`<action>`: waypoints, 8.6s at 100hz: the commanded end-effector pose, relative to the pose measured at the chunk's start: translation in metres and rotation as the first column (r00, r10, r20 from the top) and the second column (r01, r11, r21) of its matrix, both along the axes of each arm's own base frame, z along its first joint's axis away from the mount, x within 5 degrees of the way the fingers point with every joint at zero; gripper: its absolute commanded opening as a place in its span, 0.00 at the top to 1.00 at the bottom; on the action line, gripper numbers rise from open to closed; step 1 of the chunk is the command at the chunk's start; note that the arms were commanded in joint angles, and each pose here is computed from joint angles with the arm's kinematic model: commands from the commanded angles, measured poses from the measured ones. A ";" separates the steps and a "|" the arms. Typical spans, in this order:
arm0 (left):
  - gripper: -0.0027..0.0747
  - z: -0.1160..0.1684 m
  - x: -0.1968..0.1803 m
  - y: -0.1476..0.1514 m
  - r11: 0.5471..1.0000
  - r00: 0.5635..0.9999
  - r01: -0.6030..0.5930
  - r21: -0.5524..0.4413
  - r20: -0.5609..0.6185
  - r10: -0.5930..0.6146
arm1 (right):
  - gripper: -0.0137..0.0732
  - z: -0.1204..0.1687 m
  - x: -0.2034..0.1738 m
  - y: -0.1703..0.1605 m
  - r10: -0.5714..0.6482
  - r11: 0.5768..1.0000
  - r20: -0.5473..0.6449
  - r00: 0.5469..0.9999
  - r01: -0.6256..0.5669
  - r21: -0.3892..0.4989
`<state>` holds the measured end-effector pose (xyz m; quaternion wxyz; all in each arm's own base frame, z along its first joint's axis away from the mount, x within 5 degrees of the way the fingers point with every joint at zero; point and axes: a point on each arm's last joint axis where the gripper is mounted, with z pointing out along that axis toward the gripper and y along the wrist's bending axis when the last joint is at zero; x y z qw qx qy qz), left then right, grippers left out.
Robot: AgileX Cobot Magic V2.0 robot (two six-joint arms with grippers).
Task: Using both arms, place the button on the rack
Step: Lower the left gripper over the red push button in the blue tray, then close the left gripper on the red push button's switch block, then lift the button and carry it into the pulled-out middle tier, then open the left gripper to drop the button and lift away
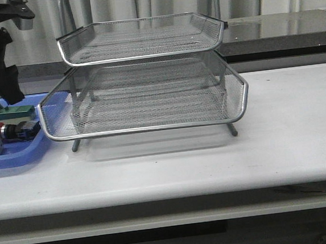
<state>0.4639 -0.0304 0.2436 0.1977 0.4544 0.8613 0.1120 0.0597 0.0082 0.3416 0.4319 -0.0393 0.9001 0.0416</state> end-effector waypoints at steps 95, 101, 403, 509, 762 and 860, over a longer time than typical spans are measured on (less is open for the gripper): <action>0.16 -0.005 0.022 -0.001 0.999 0.994 0.031 0.040 0.104 -0.035 | 0.92 0.014 0.002 0.000 -0.002 1.000 0.084 0.996 0.002 0.006; 0.16 -0.005 0.022 -0.001 0.999 0.994 0.031 0.040 0.104 -0.035 | 0.92 0.014 0.002 0.000 -0.002 1.000 0.084 0.996 0.002 0.006; 0.99 -0.007 0.021 0.006 0.994 0.997 -0.005 0.113 0.074 -0.003 | 0.92 0.014 0.002 0.000 -0.002 1.000 0.084 0.996 0.002 0.006; 0.99 0.162 -0.105 -0.054 0.980 0.989 0.123 -0.156 0.097 -0.109 | 0.92 0.014 0.002 0.000 -0.002 1.000 0.084 0.996 0.002 0.006; 0.31 0.096 -0.143 -0.202 0.891 0.915 0.401 -0.214 0.052 -0.400 | 0.92 0.014 0.002 0.000 -0.002 1.000 0.084 0.996 0.002 0.006; 0.32 0.198 -0.237 -0.006 0.800 0.832 -0.109 -0.590 0.387 0.398 | 0.92 0.014 0.002 0.000 -0.002 1.000 0.084 0.996 0.002 0.006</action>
